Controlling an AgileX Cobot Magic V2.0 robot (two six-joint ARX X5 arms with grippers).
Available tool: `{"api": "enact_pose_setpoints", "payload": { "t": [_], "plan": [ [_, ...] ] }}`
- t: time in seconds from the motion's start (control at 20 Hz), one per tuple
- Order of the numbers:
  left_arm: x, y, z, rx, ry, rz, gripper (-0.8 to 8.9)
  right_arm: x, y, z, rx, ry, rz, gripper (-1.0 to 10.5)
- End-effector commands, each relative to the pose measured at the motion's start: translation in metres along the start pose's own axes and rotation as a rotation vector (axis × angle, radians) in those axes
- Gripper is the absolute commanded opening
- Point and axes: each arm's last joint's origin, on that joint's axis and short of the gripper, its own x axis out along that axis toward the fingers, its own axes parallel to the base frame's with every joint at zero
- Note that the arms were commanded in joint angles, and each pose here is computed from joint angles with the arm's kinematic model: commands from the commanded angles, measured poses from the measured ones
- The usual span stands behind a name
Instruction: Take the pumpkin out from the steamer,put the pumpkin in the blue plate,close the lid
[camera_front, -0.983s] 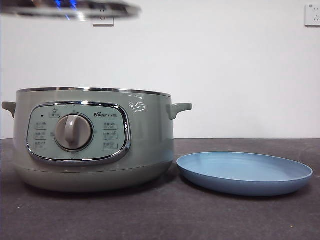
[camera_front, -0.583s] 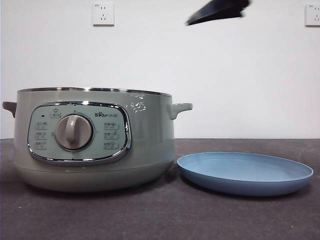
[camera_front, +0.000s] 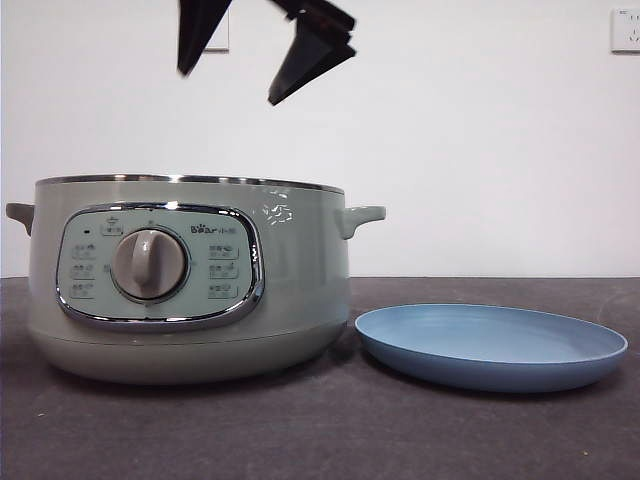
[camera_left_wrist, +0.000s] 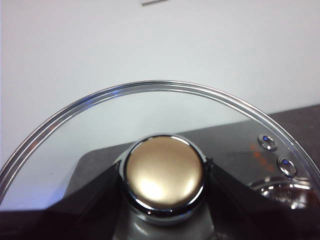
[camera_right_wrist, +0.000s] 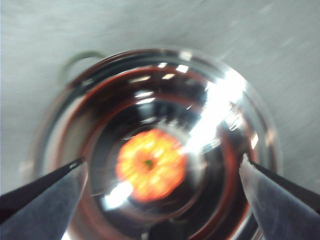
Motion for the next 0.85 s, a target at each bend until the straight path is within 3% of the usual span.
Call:
{"api": "enact_pose_setpoints", "payload": {
  "t": [0.05,0.55,0.85],
  "plan": [
    [-0.004,0.003,0.006,-0.01,-0.045,0.009,-0.09,0.019,0.008,0.001,-0.066,0.0,-0.007,5.1],
    [-0.004,0.003,0.005,-0.005,-0.036,0.007,-0.09,0.102,0.016,-0.024,-0.073,0.146,0.025,5.0],
    [-0.004,0.002,0.004,0.0,-0.026,0.006,-0.09,0.121,0.017,-0.034,-0.045,0.195,0.077,5.0]
  ]
}}
